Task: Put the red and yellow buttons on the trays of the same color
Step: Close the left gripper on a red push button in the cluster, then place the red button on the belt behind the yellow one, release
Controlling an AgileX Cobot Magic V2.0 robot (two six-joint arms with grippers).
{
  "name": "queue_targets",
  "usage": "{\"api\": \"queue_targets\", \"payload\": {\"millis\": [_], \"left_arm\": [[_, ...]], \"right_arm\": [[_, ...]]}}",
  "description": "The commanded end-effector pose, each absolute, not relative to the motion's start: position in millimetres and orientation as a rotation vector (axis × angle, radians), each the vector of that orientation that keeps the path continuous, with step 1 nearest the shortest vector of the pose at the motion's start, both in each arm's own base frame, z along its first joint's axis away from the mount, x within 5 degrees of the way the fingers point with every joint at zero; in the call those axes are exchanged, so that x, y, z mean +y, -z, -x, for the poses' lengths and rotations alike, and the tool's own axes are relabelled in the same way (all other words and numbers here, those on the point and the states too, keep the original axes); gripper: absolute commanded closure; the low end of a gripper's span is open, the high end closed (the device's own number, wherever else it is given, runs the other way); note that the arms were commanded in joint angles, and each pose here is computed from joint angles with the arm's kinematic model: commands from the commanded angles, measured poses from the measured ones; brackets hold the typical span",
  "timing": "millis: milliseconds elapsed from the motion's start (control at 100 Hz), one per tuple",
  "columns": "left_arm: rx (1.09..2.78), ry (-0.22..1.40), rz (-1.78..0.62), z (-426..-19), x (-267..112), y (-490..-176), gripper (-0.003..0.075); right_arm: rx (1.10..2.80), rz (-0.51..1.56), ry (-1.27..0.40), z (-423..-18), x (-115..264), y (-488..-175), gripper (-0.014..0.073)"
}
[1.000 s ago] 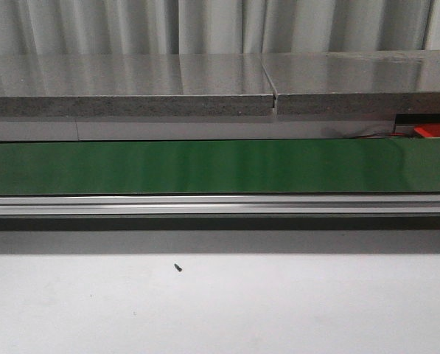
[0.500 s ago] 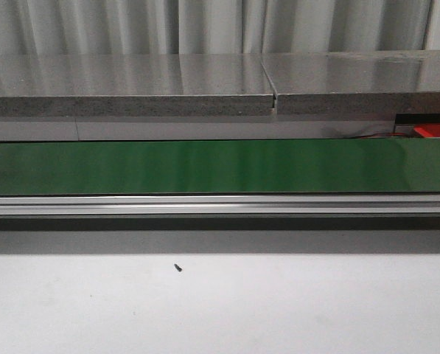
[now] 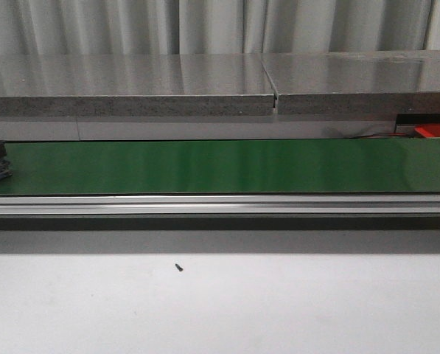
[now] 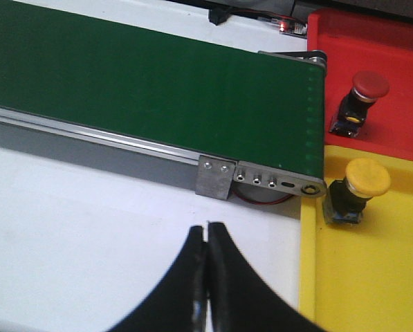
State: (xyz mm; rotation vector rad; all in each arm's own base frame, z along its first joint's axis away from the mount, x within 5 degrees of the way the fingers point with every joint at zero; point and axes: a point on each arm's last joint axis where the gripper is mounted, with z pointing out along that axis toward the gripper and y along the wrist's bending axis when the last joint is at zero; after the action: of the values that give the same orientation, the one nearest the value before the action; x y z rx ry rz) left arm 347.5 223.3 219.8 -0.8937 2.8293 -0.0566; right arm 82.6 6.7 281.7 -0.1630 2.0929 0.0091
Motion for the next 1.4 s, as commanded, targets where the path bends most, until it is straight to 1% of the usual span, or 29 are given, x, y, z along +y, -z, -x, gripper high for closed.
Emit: {"api": "queue_targets", "payload": {"millis": [0,110,160,230,310,570,680,870,1050,1090,1140,1190,1240,1310,1360,1390], "left_arm": [[2.679,0.012,0.857,-336.0,216.5,-280.1,0.0594],[2.594,0.059,0.844,-328.6,205.7,-308.8,0.0594],[2.568,0.087,0.788,-326.5,197.5,-321.7,0.0594],[2.549,0.097,0.742,-326.2,186.9,-332.4,0.0594],[2.565,0.111,0.681,-330.4,170.6,-337.4,0.0594],[2.67,0.171,0.466,-349.5,113.3,-335.5,0.0594],[2.723,0.101,0.375,-355.7,98.4,-328.7,0.0594],[2.772,0.116,0.334,-366.7,87.9,-313.0,0.0594],[2.814,0.127,0.342,-372.8,89.7,-298.4,0.0589],[2.809,0.125,0.342,-373.2,89.8,-298.5,0.0571],[2.803,0.124,0.342,-373.2,89.9,-299.4,0.0522],[2.801,0.123,0.341,-372.9,89.8,-300.1,0.0449],[2.801,0.123,0.341,-372.9,89.8,-300.1,0.0349],[2.799,0.123,0.341,-372.5,89.7,-301.1,0.0236],[2.788,0.13,0.342,-372.4,89.0,-302.8,0.019],[2.778,0.133,0.342,-372.0,88.6,-305.0,0.0183]], "right_arm": [[1.996,0.154,0.002,-85.9,6.2,-295.9,0.0663],[1.996,0.154,0.002,-85.9,6.2,-295.9,0.0663],[1.996,0.154,0.002,-85.9,6.2,-295.9,0.0663],[1.996,0.154,0.002,-85.9,6.2,-295.9,0.0663],[1.996,0.154,0.002,-85.9,6.2,-295.9,0.0663],[1.996,0.154,0.002,-85.9,6.2,-295.9,0.0663],[1.996,0.154,0.002,-85.9,6.2,-295.9,0.0663],[1.996,0.154,0.002,-85.9,6.2,-295.9,0.0663],[1.995,0.154,0.002,-85.9,6.2,-296.0,0.0663],[1.995,0.154,0.002,-85.9,6.2,-296.0,0.0663],[1.995,0.154,0.002,-85.9,6.2,-296.0,0.0663],[1.995,0.154,0.002,-85.9,6.2,-296.0,0.0663],[1.995,0.154,0.002,-85.9,6.2,-296.0,0.0663],[1.995,0.154,0.002,-85.9,6.2,-296.0,0.0663],[1.995,0.154,0.002,-85.9,6.2,-296.0,0.0663],[1.995,0.154,0.002,-85.9,6.2,-296.0,0.0663]]}}
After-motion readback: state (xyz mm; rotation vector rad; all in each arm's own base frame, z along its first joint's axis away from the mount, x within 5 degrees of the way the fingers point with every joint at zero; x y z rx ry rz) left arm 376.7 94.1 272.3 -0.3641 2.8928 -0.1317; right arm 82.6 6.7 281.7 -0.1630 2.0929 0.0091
